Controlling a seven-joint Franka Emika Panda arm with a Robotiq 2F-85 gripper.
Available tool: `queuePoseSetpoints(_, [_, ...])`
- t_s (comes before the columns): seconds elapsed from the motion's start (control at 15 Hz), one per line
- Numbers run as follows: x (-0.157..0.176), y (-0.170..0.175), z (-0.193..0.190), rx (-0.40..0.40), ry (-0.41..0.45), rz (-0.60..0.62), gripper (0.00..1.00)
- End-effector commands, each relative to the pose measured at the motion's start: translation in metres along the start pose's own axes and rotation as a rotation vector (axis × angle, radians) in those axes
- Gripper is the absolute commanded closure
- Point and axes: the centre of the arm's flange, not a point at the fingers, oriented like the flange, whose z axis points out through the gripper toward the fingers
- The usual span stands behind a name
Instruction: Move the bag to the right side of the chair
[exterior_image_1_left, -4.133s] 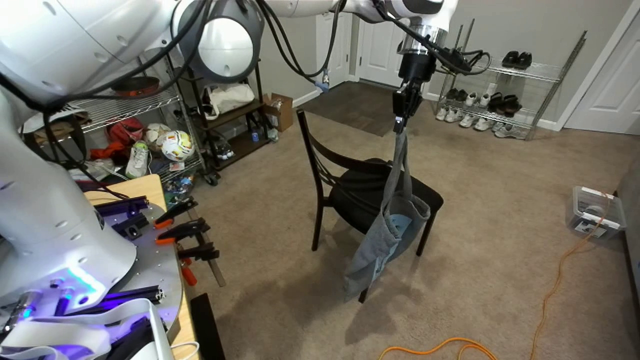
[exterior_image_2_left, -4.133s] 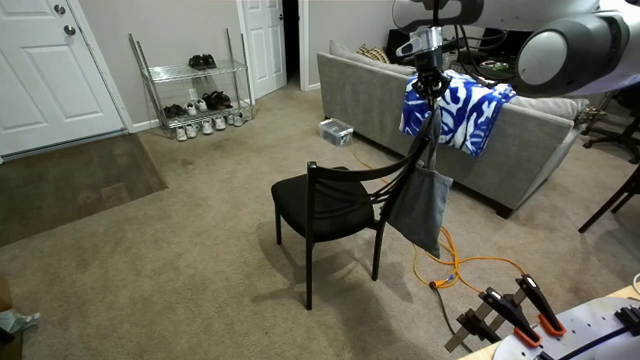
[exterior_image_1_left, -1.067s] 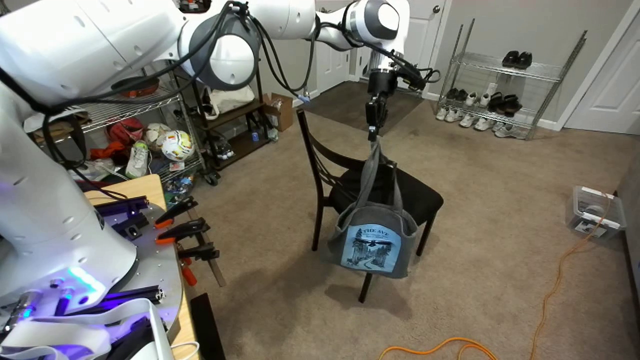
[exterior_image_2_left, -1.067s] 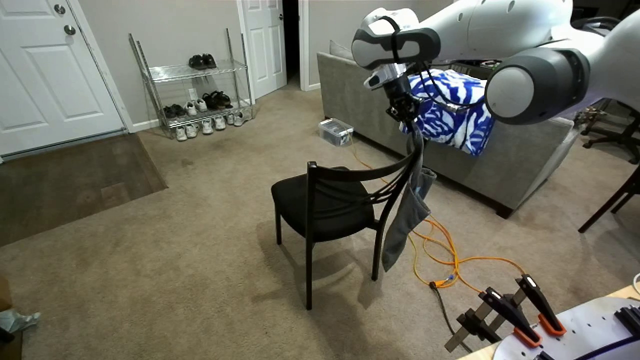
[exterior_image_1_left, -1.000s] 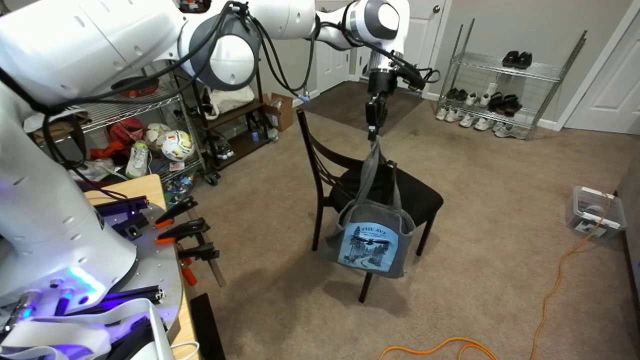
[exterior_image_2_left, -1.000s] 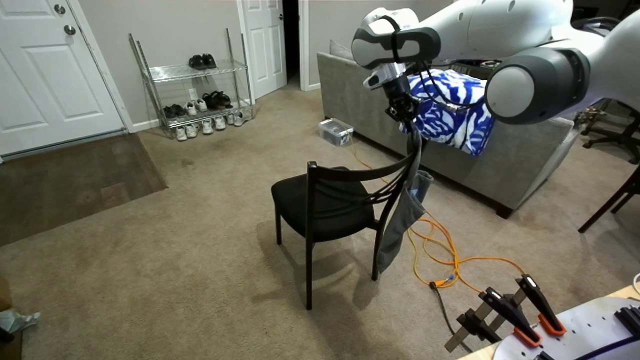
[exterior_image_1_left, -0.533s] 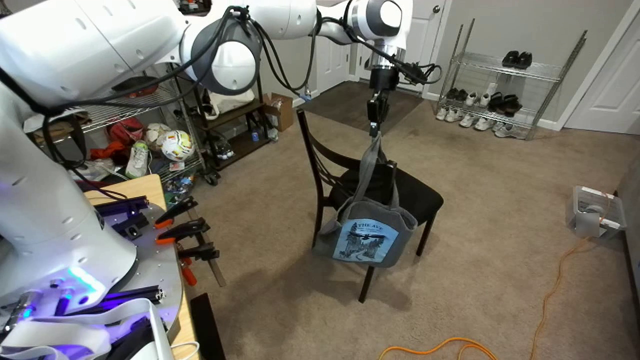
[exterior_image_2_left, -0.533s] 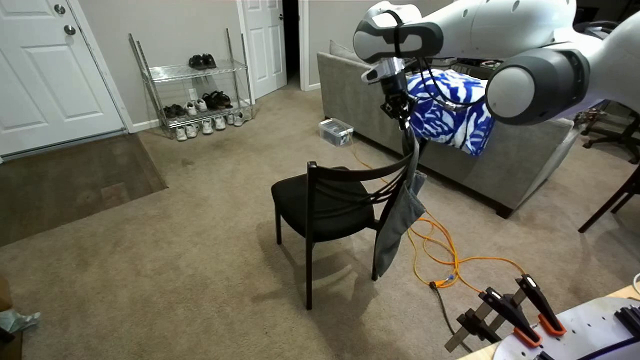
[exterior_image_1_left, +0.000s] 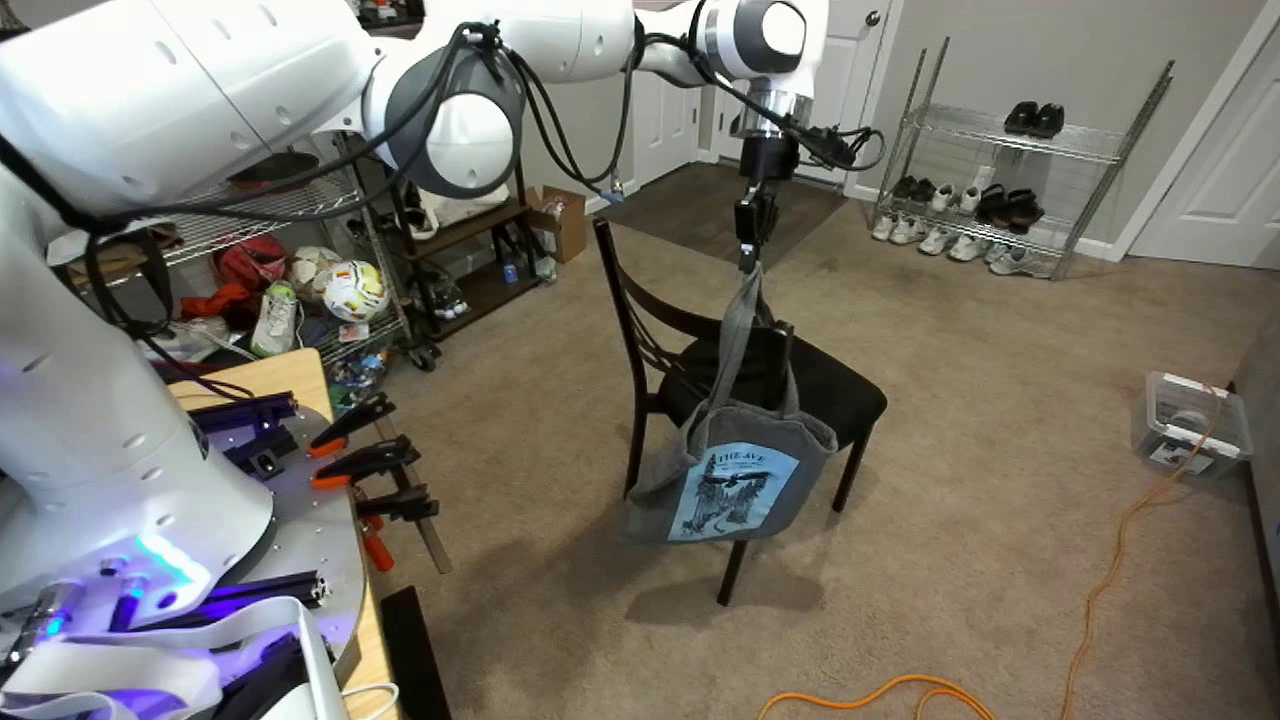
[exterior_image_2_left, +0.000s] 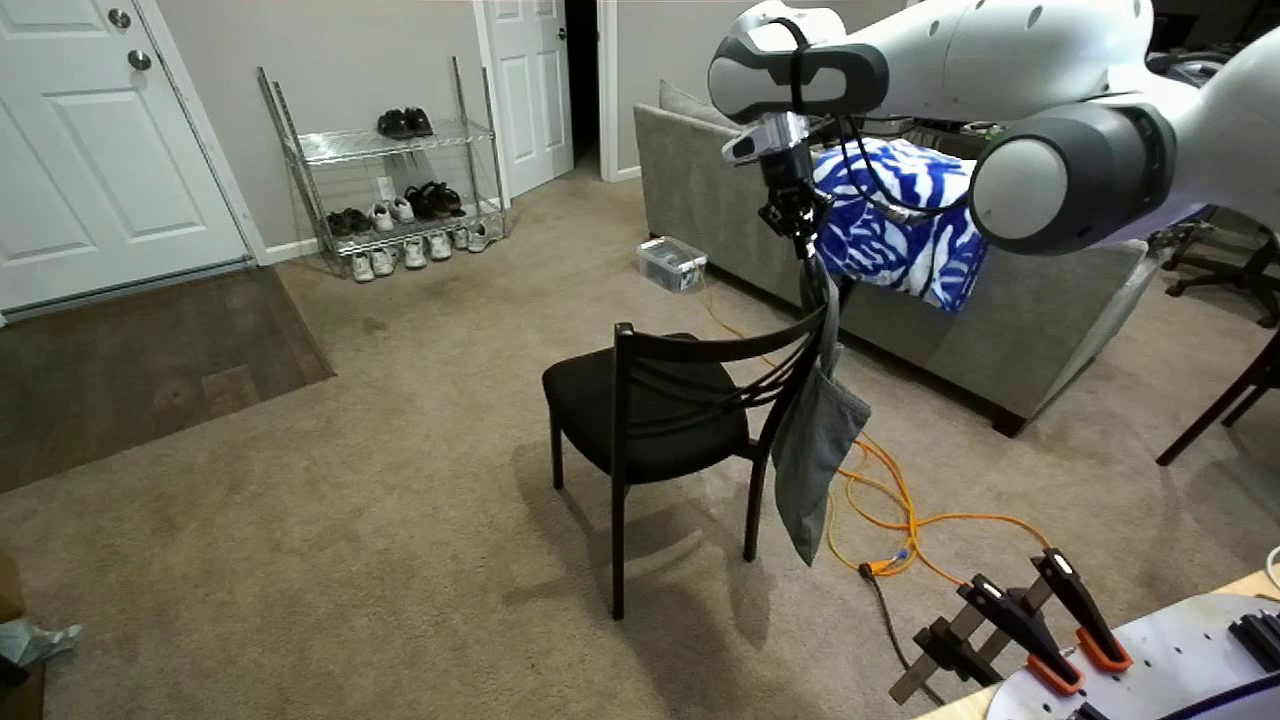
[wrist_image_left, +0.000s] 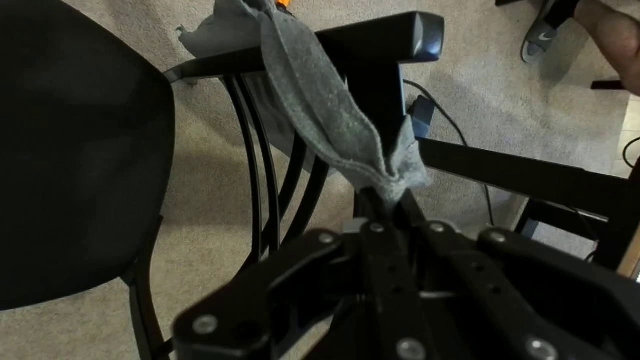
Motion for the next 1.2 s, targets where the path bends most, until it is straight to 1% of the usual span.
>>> queuePoseSetpoints(0.0, [0.0,0.0,0.0,0.0,0.001,0.0,0.91])
queuePoseSetpoints(0.73, [-0.0003,-0.0001,0.0001,-0.001,0.002,0.0,0.91])
queuePoseSetpoints(0.8, [-0.0003,0.0002,0.0006,0.001,0.001,0.001,0.66])
queuePoseSetpoints(0.87, [-0.0002,0.0004,0.0012,0.003,0.002,0.001,0.64])
queuePoseSetpoints(0.93, [-0.0001,0.0011,0.0019,0.004,0.003,0.003,0.59])
queuePoseSetpoints(1.0, [0.0001,0.0014,0.0023,0.004,0.003,0.003,0.52])
queuePoseSetpoints(1.13, [0.0006,0.0022,0.0031,0.006,0.004,0.003,0.41])
